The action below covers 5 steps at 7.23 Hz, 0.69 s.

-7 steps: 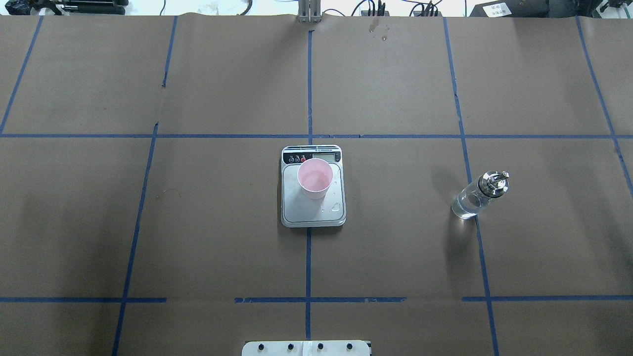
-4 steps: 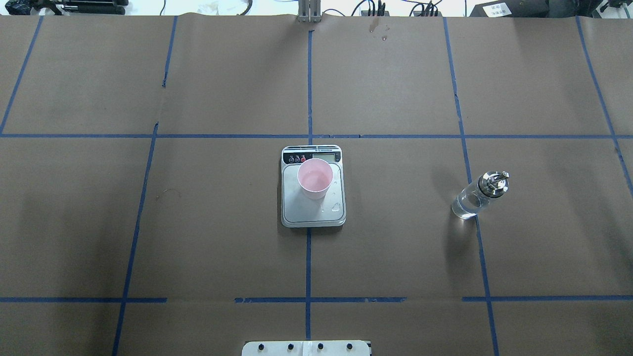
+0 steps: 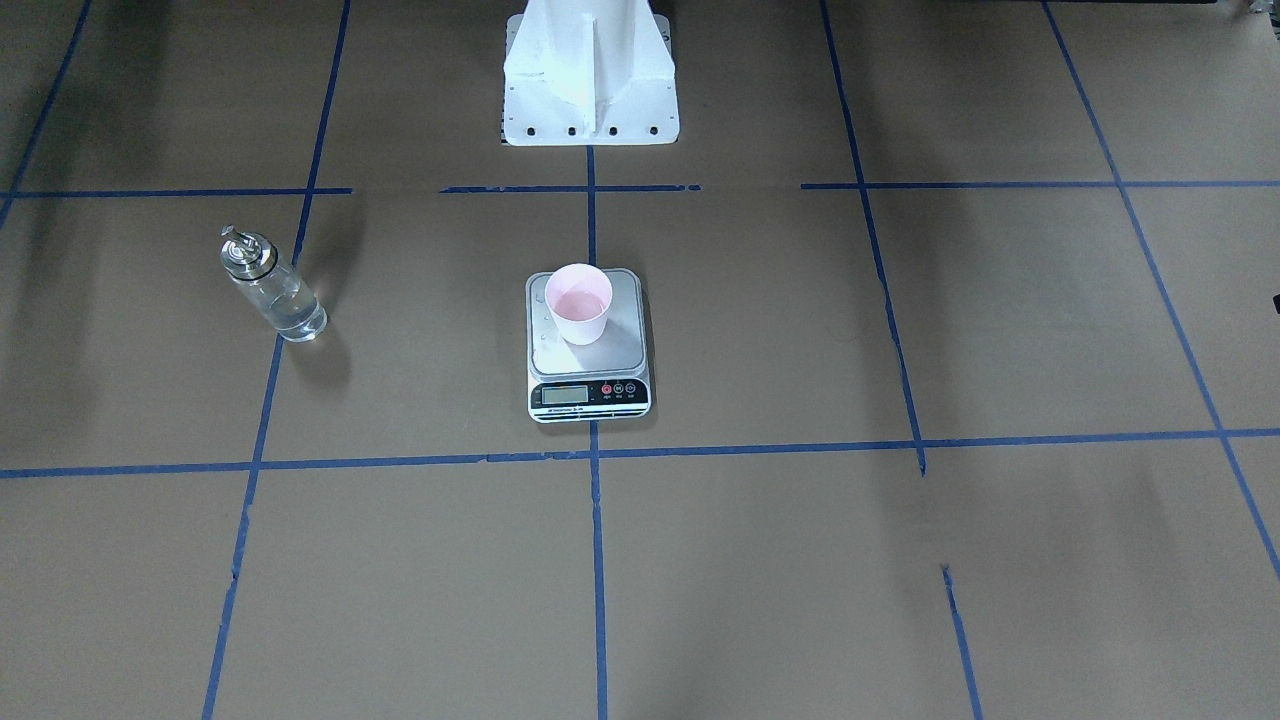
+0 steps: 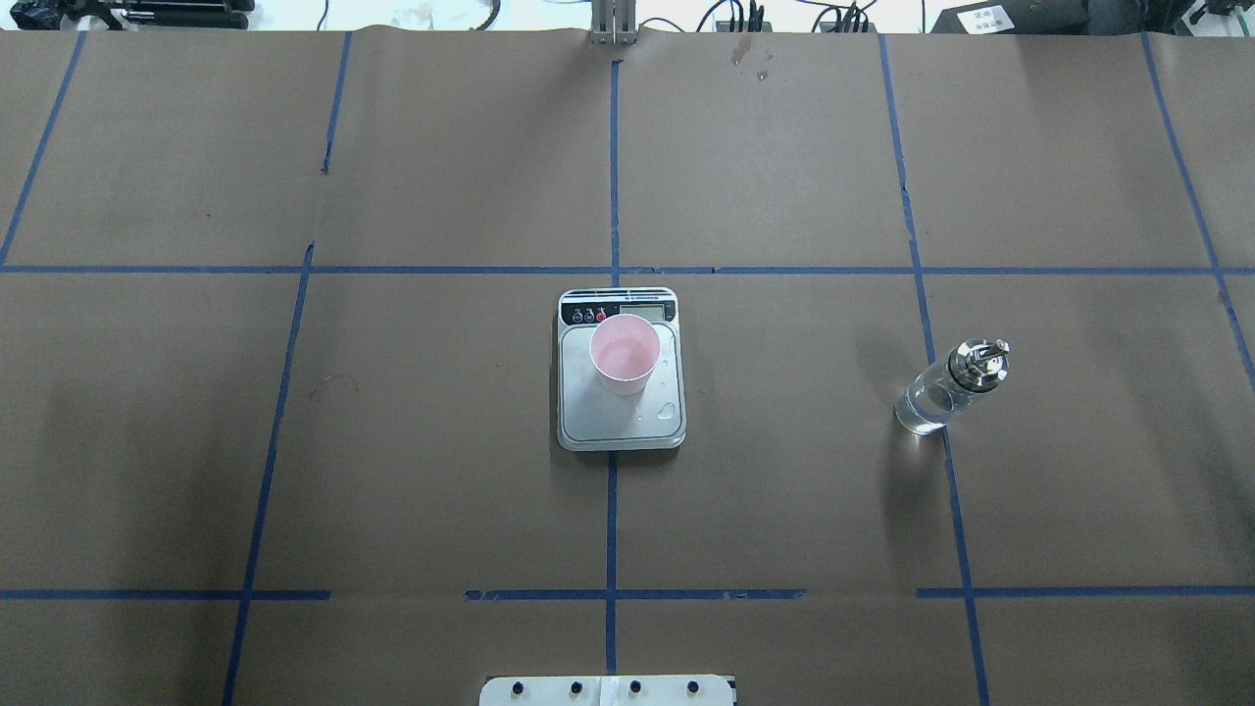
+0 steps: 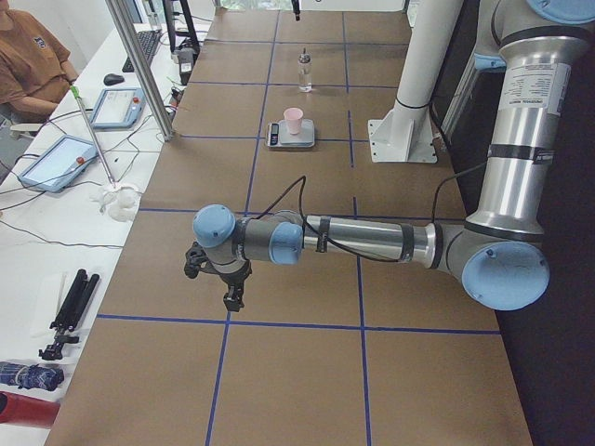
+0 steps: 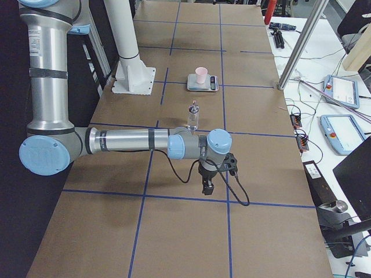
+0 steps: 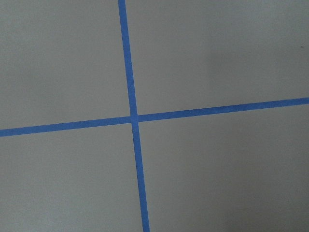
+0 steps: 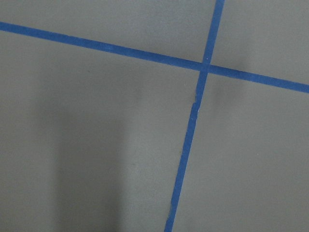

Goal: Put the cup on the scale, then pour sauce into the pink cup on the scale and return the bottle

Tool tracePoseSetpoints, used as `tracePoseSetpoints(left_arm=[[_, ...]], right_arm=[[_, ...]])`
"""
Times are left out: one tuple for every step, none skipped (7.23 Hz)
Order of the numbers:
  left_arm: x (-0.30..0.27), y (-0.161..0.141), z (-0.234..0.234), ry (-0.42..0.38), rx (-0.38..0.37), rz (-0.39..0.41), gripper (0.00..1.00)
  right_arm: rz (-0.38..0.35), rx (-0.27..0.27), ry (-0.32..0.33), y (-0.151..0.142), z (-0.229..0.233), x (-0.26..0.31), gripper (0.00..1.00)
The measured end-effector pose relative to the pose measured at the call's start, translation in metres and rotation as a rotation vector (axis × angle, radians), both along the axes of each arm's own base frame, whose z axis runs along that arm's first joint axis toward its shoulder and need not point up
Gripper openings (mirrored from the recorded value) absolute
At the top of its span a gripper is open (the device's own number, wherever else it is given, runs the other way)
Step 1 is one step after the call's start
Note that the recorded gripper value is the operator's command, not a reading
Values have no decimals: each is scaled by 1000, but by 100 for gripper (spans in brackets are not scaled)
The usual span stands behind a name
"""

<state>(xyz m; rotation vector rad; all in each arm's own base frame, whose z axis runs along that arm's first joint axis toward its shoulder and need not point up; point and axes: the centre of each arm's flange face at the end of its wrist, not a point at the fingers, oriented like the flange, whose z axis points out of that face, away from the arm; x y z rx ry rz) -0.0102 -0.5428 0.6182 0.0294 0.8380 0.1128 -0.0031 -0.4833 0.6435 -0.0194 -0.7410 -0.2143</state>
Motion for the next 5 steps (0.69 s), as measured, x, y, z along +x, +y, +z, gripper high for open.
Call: tracePoseSetpoints(left_arm=[[0, 0, -1, 0, 1, 0, 100], [0, -2, -2, 0, 4, 1, 100], [0, -3, -4, -1, 8, 2, 100], [0, -4, -5, -2, 10, 2, 100], [0, -5, -7, 1, 13, 2, 100]], right_arm=[[0, -1, 0, 0, 1, 0, 100], [0, -2, 1, -1, 1, 0, 100], [-1, -2, 1, -1, 1, 0, 100], [-1, -3, 1, -1, 2, 0, 100], [-1, -3, 1, -1, 2, 0, 100]])
